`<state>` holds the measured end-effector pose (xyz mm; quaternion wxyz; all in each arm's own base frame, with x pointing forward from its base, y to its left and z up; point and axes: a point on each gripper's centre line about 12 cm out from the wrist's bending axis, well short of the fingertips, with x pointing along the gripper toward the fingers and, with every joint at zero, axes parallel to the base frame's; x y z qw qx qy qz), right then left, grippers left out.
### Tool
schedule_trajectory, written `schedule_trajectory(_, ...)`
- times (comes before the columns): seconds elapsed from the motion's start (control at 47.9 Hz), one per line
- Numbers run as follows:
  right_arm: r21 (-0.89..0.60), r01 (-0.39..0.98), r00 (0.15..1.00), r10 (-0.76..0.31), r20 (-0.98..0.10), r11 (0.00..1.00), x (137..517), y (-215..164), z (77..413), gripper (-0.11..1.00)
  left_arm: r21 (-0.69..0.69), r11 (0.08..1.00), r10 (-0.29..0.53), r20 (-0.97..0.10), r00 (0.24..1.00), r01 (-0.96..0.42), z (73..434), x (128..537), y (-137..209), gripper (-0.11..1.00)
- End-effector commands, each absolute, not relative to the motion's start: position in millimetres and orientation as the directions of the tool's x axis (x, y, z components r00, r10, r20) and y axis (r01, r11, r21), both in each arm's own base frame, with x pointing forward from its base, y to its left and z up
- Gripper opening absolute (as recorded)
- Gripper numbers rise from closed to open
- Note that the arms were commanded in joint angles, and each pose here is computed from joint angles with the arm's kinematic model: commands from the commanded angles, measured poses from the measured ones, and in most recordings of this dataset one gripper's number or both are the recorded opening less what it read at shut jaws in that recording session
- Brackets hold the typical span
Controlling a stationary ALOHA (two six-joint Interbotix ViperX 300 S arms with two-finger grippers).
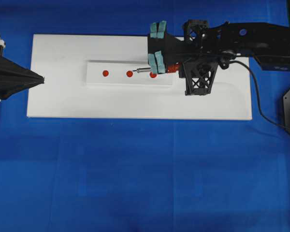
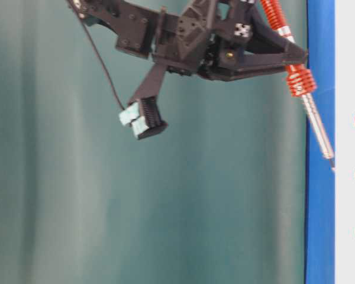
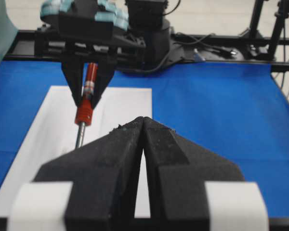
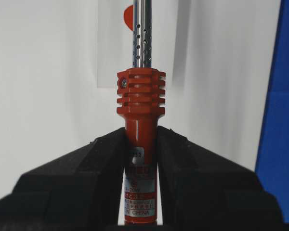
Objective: Touch the tip of the soldering iron to the mark.
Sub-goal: 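Lower the iron tip onto the middle red dot, then hold the iron tip against the middle red dot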
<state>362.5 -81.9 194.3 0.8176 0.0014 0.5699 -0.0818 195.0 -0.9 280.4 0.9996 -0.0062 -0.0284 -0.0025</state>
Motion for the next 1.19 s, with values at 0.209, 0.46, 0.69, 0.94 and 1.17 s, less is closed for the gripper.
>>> schedule_trajectory(0.209,-0.092,0.138,0.358,-0.136,-0.924,0.986,370.2,-86.1,182.2,0.06,-0.011,1.0,-0.004,0.074,0.997,0.004,285.1,196.3,-0.7,0.0)
schedule_trajectory(0.46,-0.091,0.134,0.34,-0.132,-0.931,0.987,372.4,-86.5,172.0,0.06,-0.011,1.0,-0.004,0.074,0.997,0.004,285.1,196.3,-0.7,0.0)
schedule_trajectory(0.69,-0.091,0.134,0.334,-0.131,-0.933,0.987,371.9,-86.4,171.2,0.06,-0.011,1.0,-0.004,0.072,0.997,0.004,284.8,196.6,-0.7,0.0)
schedule_trajectory(0.94,-0.091,0.134,0.334,-0.131,-0.933,0.987,371.9,-86.4,171.2,0.06,-0.011,1.0,-0.004,0.072,0.997,0.004,284.8,196.6,-0.7,0.0)
schedule_trajectory(1.17,-0.091,0.134,0.335,-0.131,-0.933,0.987,371.9,-86.4,171.8,0.06,-0.011,1.0,-0.004,0.072,0.997,0.004,284.8,196.6,-0.7,0.0)
